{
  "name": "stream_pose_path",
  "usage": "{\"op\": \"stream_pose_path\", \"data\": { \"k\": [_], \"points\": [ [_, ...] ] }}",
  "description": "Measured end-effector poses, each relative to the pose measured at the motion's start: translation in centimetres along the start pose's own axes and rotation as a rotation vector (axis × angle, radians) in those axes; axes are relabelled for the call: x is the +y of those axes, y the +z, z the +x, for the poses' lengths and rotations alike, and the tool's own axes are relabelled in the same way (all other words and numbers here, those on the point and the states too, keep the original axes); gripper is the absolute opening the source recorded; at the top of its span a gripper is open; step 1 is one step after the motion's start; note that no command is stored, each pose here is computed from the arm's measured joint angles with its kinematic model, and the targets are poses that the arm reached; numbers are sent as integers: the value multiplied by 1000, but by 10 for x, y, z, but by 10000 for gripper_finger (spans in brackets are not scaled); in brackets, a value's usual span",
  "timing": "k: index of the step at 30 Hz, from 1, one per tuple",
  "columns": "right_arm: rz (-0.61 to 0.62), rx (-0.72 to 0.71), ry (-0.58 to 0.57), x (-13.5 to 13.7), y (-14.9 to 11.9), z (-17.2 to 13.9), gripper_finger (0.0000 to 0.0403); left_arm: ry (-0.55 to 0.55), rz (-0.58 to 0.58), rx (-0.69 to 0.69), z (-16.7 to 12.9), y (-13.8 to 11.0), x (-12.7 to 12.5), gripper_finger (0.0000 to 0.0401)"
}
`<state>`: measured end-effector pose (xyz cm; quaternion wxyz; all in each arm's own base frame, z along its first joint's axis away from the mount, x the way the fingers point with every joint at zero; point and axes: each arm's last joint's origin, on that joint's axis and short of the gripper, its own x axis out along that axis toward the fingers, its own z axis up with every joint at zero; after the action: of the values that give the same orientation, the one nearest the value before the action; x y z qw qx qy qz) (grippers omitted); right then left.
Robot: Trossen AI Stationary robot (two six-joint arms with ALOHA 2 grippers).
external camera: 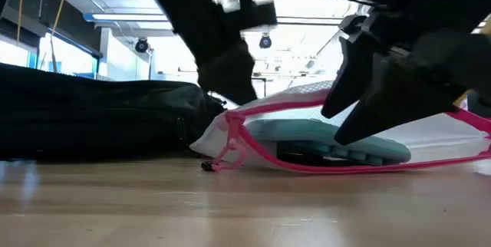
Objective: Unpack backpack
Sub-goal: Remove the blue calculator in the pink zip bag
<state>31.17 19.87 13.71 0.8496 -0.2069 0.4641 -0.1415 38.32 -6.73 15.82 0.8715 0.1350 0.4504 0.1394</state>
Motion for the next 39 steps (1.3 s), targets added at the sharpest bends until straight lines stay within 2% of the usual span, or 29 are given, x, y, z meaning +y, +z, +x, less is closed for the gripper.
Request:
{"op": "stream_pose_path", "data": {
  "k": [3,7,13,21,31,35,39],
  "points": [
    [-18,-1,-25,-4,2,3,222,-95,-87,9,14,-7,16,106],
    [-78,15,-23,-4,1,11,222,-165,-142,-16,22,-15,21,103],
    [-121,28,-57,5,-4,22,222,-195,-144,-42,22,-15,16,83],
    [-97,10,-185,2,-7,29,222,-252,-138,-40,21,-15,11,54],
    [-25,55,-225,-19,-2,47,221,-429,-132,-2,19,-18,4,10],
    [-23,88,-231,-28,-2,53,197,-452,-131,4,19,-19,3,2],
    [-47,110,-239,-33,-2,55,141,-432,-130,8,19,-19,4,1]
  ]
}}
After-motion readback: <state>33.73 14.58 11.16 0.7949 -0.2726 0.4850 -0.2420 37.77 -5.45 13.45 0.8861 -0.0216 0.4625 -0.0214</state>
